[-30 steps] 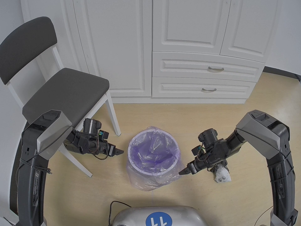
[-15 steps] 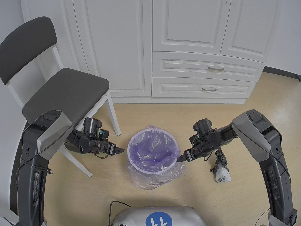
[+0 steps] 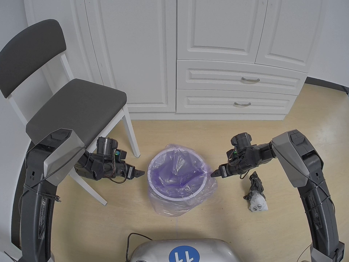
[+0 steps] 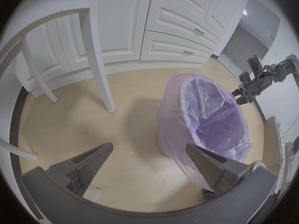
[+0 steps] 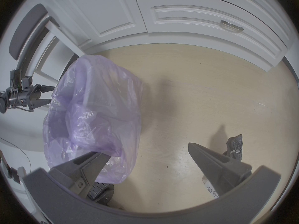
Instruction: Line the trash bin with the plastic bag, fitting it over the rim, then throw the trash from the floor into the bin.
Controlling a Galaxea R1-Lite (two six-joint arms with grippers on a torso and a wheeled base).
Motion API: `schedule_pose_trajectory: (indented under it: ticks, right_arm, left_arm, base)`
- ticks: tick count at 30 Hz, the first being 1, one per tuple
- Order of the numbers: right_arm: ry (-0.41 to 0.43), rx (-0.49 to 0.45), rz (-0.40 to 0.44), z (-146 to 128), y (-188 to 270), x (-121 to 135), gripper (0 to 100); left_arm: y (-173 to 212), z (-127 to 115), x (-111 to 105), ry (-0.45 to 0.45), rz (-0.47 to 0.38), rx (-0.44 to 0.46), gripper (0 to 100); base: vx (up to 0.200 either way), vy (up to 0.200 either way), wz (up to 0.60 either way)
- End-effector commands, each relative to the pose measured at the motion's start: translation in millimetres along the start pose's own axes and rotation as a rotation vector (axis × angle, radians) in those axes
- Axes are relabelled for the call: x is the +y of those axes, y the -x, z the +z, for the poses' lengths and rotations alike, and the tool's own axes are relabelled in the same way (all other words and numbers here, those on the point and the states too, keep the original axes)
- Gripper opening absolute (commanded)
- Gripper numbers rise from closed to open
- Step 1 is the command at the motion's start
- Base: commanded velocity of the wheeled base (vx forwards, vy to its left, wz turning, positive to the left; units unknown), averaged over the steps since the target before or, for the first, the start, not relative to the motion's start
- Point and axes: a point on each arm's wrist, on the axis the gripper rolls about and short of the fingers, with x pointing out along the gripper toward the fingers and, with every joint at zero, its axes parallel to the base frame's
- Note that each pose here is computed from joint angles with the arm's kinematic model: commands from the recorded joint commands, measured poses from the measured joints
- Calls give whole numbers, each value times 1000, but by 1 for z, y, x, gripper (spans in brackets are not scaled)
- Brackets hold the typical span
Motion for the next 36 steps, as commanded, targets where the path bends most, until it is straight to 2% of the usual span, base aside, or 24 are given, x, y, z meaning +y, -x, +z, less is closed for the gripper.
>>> schedule_pose_trajectory:
  ticks: [1, 11, 16, 21, 24, 28, 29, 31, 36]
  right_arm:
    - [-15, 11, -8, -8, -18, -9, 100]
    - [13, 17, 31, -16, -43, 9, 100]
    - [-16, 36, 72, -22, -50, 19, 100]
    - [-30, 5, 73, -3, -17, 15, 100]
    - [-44, 23, 166, -6, 25, 14, 100]
    - [-44, 8, 180, -6, 33, 13, 100]
    - [-33, -26, 165, -11, 50, -7, 100]
    - [3, -29, 147, -13, 49, -23, 100]
    - [12, -39, 127, -14, 34, -40, 100]
  left_arm:
    - [0, -6, -2, 18, -1, -7, 100]
    - [-2, -14, -2, 30, 8, -6, 100]
    - [-8, -18, -1, 33, 23, -16, 100]
    - [-11, -16, 1, 42, 34, -37, 100]
    - [-12, -15, 1, 41, 36, -41, 100]
    - [-12, -15, 1, 41, 36, -41, 100]
    - [-13, -15, -1, 37, 32, -42, 100]
    - [-14, -13, -2, 34, 30, -52, 100]
    - [-26, -12, -5, 25, 25, -54, 100]
  base:
    - [0, 0, 0]
    - [0, 0, 0]
    - [0, 0, 0]
    - [0, 0, 0]
    - [0, 0, 0]
    - [0, 0, 0]
    - [0, 0, 0]
    - [0, 0, 0]
    - [0, 0, 0]
